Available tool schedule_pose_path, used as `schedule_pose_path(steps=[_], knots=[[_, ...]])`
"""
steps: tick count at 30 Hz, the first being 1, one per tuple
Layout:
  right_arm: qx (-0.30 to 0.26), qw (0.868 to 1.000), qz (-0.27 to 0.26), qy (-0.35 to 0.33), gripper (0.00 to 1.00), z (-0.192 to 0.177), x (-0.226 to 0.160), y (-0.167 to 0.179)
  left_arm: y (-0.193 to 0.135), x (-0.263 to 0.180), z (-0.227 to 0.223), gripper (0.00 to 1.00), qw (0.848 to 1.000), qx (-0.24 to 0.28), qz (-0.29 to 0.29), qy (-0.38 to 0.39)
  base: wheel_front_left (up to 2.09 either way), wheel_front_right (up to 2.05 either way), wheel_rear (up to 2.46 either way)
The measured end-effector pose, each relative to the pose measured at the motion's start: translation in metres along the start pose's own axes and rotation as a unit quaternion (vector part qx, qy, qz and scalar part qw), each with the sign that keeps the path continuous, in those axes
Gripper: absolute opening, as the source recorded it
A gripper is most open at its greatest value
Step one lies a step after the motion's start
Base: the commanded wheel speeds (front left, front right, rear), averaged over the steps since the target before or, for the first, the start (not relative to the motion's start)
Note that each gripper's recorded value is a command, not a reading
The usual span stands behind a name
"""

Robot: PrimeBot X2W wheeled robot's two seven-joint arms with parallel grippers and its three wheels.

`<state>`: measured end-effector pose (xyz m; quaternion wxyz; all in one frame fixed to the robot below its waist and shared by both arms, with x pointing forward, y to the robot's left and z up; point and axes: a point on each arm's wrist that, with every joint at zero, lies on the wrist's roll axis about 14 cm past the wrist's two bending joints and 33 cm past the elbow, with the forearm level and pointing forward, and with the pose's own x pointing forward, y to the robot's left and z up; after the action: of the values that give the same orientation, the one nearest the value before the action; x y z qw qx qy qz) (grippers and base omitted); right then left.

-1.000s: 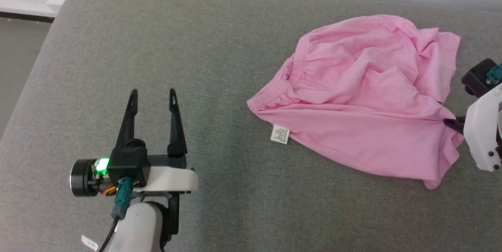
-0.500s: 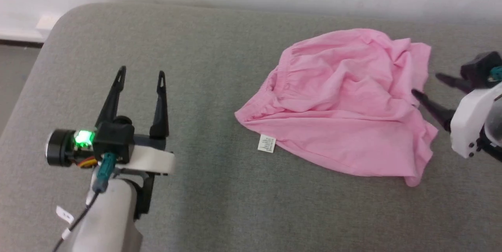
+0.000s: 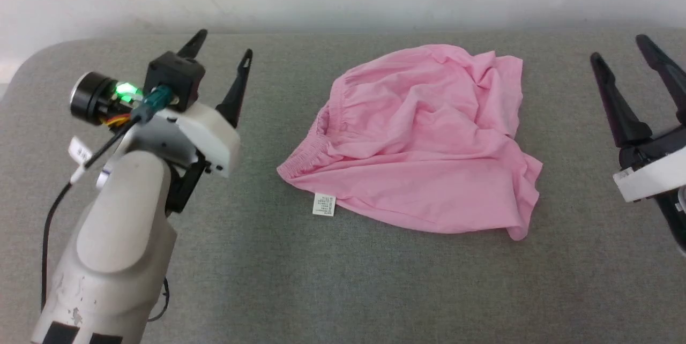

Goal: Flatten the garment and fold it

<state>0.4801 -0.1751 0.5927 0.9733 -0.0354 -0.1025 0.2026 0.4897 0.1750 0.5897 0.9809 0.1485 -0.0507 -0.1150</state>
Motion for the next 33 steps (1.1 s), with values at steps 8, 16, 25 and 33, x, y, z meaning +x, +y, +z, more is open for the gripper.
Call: schedule_pose_path(steps=[8, 16, 25, 33], knots=[[0.039, 0.992, -0.094, -0.075, 1.0, 0.015, -0.033, -0.002, -0.058, 0.023, -0.032, 1.0, 0.984, 0.006, -0.124, 0.124, 0.0, 0.0, 0.0], [0.048, 0.98, -0.174, -0.087, 1.0, 0.013, -0.068, -0.012, -0.097, 0.01, -0.081, 1.0, 0.927, 0.03, -0.231, 0.293, 0.0, 0.0, 0.0], [0.049, 0.976, -0.2, -0.065, 1.0, -0.003, -0.079, -0.013, -0.115, -0.015, -0.128, 1.0, 0.85, 0.068, -0.304, 0.424, 0.0, 0.0, 0.0], [0.041, 0.98, -0.19, -0.051, 1.0, -0.012, -0.071, -0.011, -0.13, -0.03, -0.16, 1.0, 0.806, 0.077, -0.338, 0.48, 0.0, 0.0, 0.0]])
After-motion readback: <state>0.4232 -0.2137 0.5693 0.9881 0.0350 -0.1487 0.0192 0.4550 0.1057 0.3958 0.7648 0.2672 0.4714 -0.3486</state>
